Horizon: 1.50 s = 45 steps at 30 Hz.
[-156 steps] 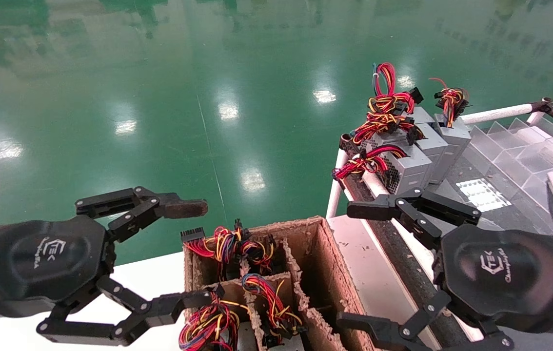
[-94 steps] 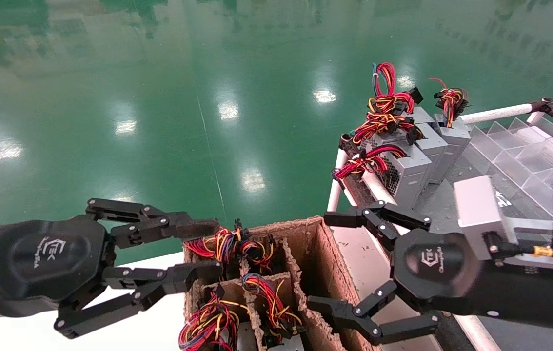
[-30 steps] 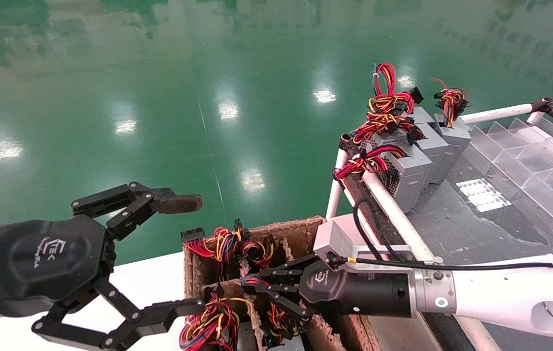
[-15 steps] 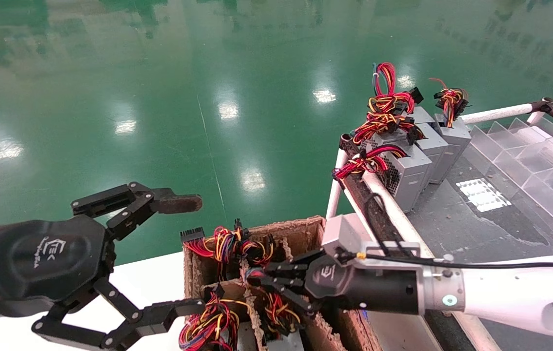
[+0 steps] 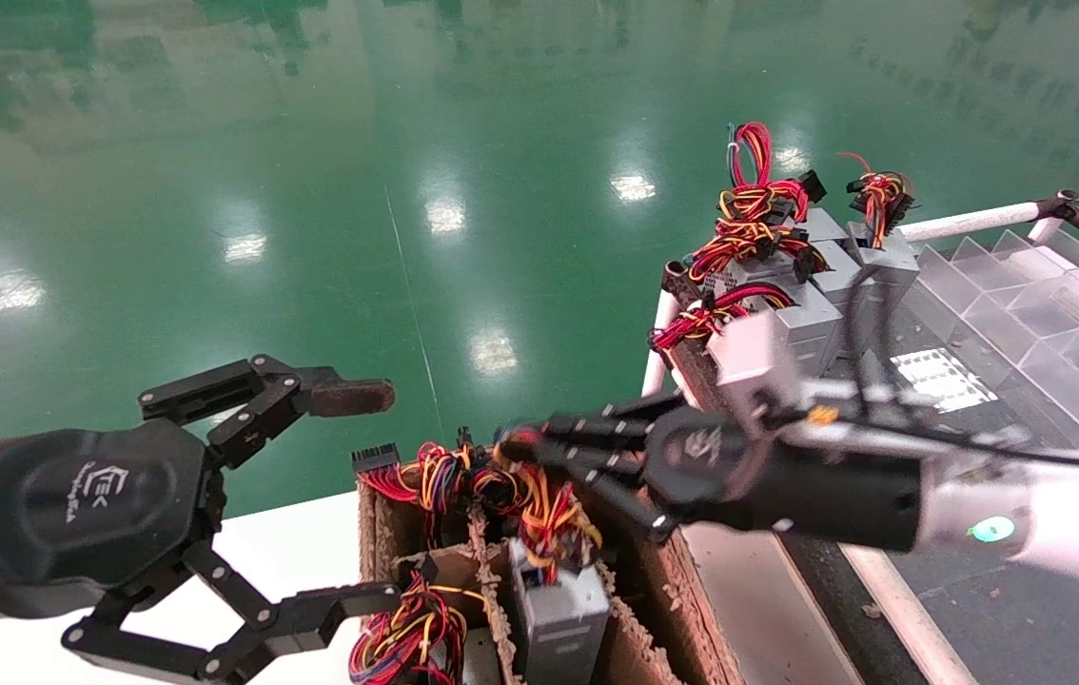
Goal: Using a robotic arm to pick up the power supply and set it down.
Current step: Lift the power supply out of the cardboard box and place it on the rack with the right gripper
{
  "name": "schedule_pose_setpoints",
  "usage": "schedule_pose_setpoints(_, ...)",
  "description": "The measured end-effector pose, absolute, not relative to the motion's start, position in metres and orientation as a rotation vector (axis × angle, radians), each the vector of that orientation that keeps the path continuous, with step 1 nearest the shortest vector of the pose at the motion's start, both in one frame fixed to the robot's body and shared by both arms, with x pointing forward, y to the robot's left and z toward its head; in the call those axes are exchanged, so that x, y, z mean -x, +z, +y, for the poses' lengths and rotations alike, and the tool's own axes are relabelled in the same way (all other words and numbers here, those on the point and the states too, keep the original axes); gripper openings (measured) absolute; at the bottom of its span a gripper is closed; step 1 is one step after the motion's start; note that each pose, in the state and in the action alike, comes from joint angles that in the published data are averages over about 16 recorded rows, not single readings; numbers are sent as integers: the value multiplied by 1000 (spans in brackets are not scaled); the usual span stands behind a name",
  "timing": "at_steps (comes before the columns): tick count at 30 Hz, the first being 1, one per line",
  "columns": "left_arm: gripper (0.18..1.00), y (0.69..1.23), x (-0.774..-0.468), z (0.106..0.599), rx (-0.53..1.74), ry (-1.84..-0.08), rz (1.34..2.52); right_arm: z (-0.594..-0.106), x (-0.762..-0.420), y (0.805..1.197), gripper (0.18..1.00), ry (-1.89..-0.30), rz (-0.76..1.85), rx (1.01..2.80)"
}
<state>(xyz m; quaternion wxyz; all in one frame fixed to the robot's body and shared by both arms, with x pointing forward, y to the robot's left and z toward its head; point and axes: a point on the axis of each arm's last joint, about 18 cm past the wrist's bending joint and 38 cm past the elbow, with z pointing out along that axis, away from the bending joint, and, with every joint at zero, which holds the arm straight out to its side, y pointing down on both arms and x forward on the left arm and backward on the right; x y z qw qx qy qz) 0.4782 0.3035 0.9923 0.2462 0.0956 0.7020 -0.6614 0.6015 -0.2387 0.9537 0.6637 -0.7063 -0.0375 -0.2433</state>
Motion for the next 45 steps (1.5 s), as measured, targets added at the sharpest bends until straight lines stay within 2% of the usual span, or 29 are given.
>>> schedule_pose_setpoints(16,1001,992,-478,303,-261,-1804,1915,-307,-566,1042,235,-821,-63,1414)
schedule_pose_setpoints(27,1001,992,-478,303,-261,-1804,1915,-375,-547,1091,235,-1061,-8,1340)
schedule_pose_setpoints(35,1001,992,-478,303,-261,-1804,1915,-431,-536,1098,234,-1193,79,1347)
schedule_pose_setpoints(45,1001,992,-478,303,-261,-1804,1915,-482,-526,1072,232,-1232,191,1402)
